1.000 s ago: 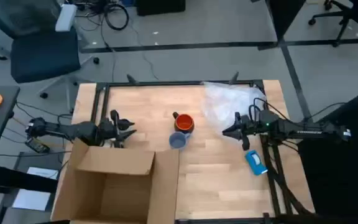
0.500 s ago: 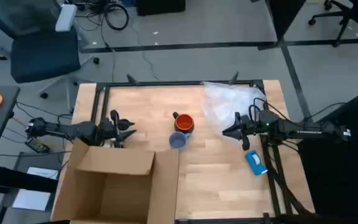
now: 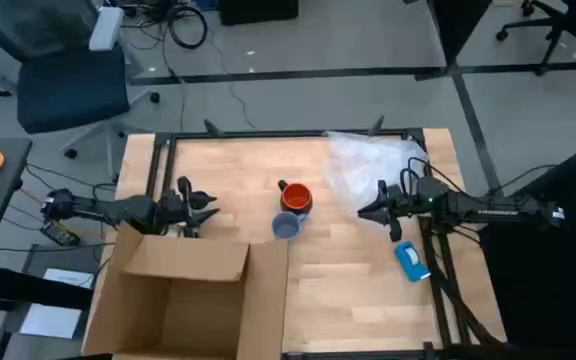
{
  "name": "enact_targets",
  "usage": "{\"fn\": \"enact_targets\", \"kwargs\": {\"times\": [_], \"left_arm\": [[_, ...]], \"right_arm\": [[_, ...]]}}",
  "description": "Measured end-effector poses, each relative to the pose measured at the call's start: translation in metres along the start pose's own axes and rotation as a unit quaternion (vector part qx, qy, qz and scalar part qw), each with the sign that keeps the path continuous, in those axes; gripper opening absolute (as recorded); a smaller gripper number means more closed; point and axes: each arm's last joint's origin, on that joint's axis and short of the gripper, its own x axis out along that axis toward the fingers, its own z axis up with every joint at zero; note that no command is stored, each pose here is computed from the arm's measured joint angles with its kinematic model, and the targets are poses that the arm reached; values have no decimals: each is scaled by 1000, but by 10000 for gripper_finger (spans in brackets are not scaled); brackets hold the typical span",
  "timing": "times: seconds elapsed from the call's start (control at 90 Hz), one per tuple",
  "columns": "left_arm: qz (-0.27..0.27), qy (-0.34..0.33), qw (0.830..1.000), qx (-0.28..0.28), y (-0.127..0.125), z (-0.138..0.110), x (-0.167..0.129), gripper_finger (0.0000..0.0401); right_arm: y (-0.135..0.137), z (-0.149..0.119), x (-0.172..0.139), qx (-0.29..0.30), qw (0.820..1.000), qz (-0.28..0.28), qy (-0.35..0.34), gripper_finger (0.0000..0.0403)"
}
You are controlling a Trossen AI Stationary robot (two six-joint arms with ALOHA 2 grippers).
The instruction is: Wrap mug
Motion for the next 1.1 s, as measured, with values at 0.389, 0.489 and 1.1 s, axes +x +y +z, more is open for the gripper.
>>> {"fn": "enact_targets", "kwargs": {"times": [0.389,0.489,1.1], "left_arm": [[34,-30,981,188,2,8,0,131],[37,-40,981,184,2,10,0,131],[-82,-185,951,-235,2,38,-8,131]], "right_arm": [[0,0,0,0,1000,0,0,25],[0,0,0,0,1000,0,0,25],[-4,4,0,-55,996,-65,-29,25]]}}
